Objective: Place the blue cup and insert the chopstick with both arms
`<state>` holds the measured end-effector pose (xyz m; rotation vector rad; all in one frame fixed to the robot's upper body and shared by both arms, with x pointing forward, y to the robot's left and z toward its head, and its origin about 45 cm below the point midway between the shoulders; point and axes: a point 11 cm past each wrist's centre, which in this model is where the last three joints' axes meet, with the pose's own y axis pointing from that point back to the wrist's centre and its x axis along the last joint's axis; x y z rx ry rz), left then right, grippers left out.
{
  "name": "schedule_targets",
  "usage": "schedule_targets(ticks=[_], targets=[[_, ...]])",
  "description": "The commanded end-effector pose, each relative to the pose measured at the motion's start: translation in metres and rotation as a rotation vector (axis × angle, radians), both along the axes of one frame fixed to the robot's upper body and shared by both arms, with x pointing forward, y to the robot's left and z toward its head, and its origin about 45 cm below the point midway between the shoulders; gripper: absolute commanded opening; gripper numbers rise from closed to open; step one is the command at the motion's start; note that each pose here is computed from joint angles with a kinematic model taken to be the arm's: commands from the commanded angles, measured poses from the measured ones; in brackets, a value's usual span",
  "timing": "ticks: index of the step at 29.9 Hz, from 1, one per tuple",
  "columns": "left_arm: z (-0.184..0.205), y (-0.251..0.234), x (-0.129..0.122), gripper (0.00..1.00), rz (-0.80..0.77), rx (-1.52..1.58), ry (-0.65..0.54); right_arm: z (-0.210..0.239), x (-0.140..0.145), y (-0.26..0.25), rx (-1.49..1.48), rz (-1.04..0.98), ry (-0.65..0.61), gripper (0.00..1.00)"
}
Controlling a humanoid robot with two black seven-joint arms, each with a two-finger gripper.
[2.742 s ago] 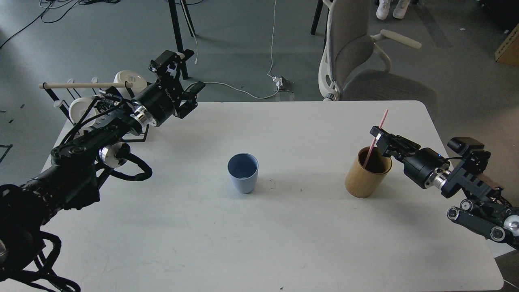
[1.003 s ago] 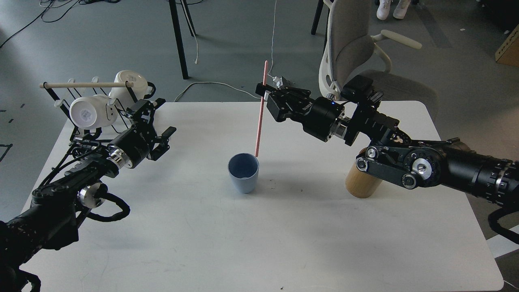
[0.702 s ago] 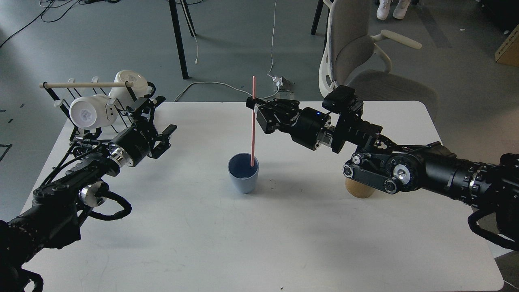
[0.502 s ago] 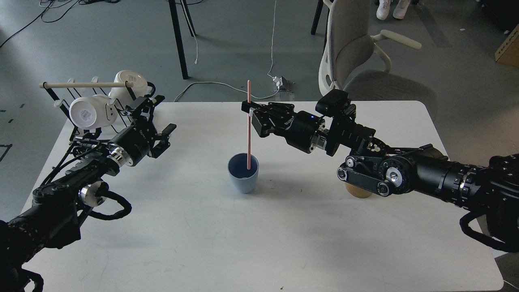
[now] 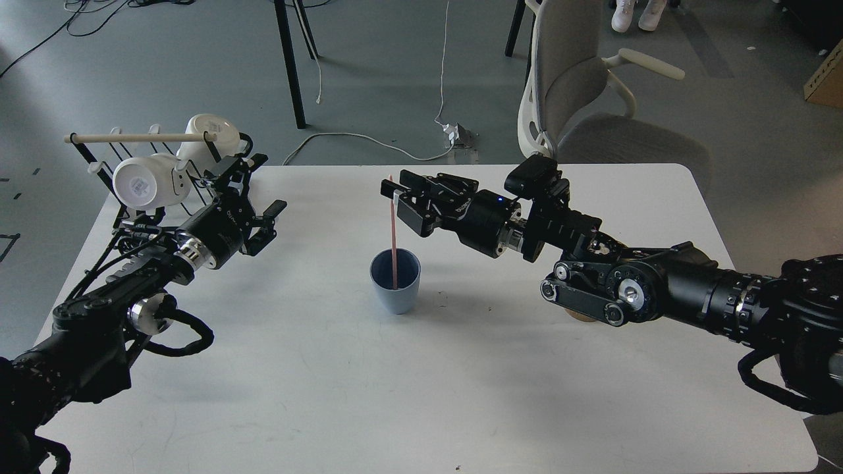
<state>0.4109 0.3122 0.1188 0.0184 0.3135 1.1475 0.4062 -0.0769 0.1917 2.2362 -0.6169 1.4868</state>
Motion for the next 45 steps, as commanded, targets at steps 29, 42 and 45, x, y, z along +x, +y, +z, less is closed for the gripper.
schedule_targets(ticks=[29,42,45], targets=[[0.108,0.026,0.06,0.94,0.137,-0.149,-0.249,0.087,0.047,-0.124,1.204,-0.441,0.668,0.99],[0.107,0.024,0.059,0.94,0.136,-0.152,-0.247,0.091,0.045,-0.086,1.357,-0.39,0.73,0.99],[0.107,0.024,0.059,0.94,0.135,-0.153,-0.246,0.092,0.044,-0.084,1.364,-0.385,0.734,0.99]])
